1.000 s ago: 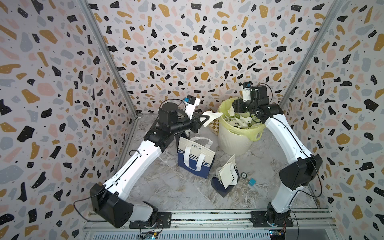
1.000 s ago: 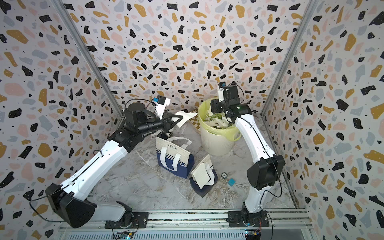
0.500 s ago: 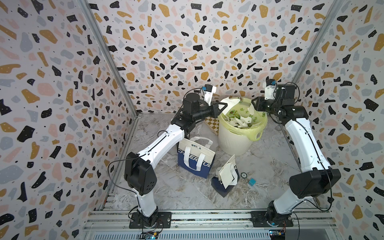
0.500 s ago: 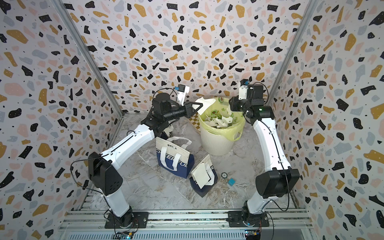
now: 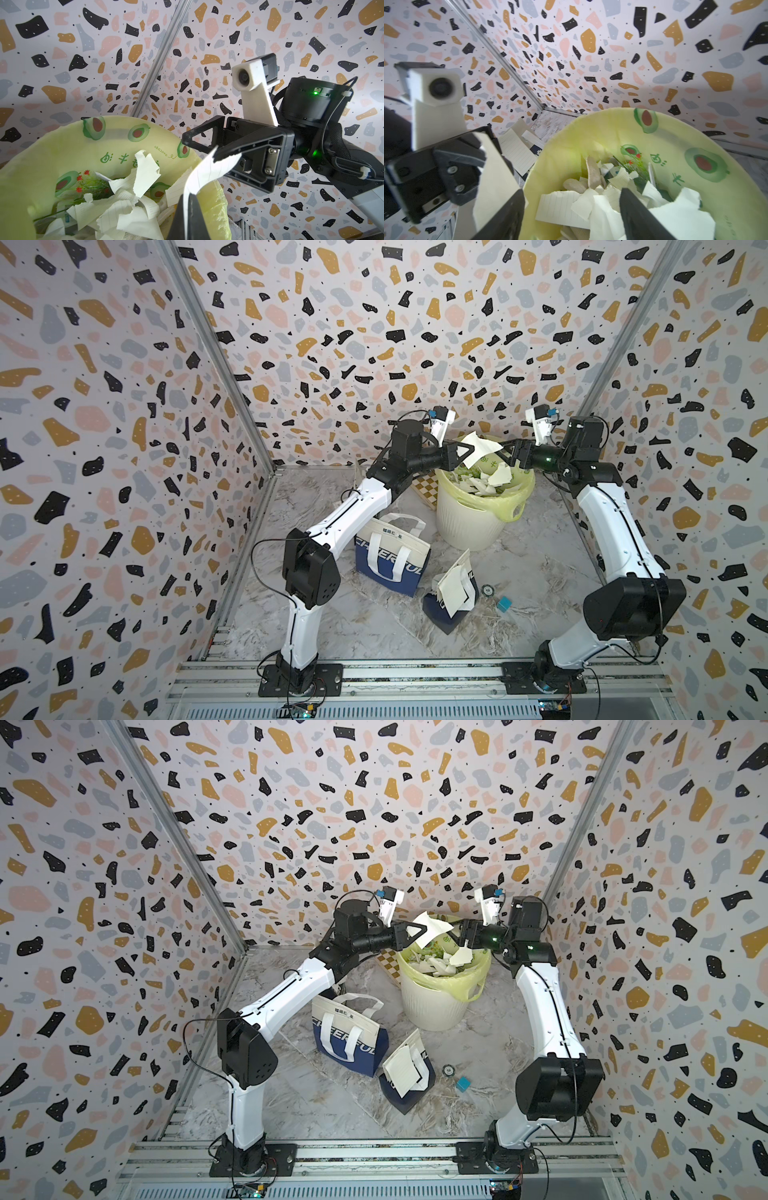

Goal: Shred takeout receipts and throw away
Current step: Shred the takeout receipt.

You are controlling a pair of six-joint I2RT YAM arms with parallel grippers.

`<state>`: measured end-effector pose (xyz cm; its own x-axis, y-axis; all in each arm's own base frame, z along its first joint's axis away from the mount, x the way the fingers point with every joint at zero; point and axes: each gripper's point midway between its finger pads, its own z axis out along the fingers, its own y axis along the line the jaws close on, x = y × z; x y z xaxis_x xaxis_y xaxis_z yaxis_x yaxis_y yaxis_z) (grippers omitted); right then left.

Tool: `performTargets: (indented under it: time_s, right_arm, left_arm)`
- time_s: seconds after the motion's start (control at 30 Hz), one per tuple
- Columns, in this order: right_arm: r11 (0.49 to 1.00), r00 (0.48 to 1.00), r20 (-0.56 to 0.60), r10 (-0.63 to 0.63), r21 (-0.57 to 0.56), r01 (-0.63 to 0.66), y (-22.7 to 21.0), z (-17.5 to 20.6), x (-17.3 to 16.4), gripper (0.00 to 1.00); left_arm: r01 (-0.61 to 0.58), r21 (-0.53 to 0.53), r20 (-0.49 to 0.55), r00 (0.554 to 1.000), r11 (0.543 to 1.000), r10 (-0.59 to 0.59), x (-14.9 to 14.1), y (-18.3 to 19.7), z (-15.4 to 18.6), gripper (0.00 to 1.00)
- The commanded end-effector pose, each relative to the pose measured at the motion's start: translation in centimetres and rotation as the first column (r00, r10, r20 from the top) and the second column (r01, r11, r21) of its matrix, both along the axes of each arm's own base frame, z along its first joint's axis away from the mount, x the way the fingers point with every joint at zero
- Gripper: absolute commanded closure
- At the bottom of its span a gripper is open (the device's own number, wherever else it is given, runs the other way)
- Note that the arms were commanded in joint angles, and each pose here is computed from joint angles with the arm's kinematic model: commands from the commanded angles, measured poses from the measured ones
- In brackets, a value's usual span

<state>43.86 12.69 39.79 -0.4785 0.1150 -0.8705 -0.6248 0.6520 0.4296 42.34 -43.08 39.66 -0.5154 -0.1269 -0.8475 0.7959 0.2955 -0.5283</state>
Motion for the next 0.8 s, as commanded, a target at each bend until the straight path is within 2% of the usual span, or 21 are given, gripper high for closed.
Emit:
performTargets:
  time_s: [0.0,0.3,0.4,0.53,0.77]
  right_arm:
    - [0.995,0.981,0.169,0.101,-0.002,-0.102,0.4,4.5,-3.1,0.25]
    - [0.980,0.918,0.345,0.196,-0.098,-0.173,1.6,7.6,-4.5,0.24]
    - [0.970,0.920,0.312,0.237,-0.133,-0.205,3.5,6.1,-4.3,0.24]
    - [0.969,0.928,0.286,0.238,-0.131,-0.208,3.6,4.9,-3.6,0.28]
    - [0.957,0.921,0.259,0.291,-0.095,-0.275,4.0,4.0,-4.1,0.41]
  left_arm:
    - [0.023,-0.023,0.050,0.998,0.999,-0.022,-0.3,0.4,1.7,1.00]
    - [0.093,-0.044,0.067,0.994,0.995,-0.090,-1.6,0.4,2.4,1.00]
    - [0.126,-0.056,0.086,0.989,0.990,-0.120,-2.2,0.4,3.0,1.00]
    - [0.177,-0.064,0.108,0.980,0.982,-0.170,-3.4,0.4,3.5,1.00]
    - [0.240,-0.074,0.126,0.965,0.968,-0.230,-4.6,0.5,4.1,1.00]
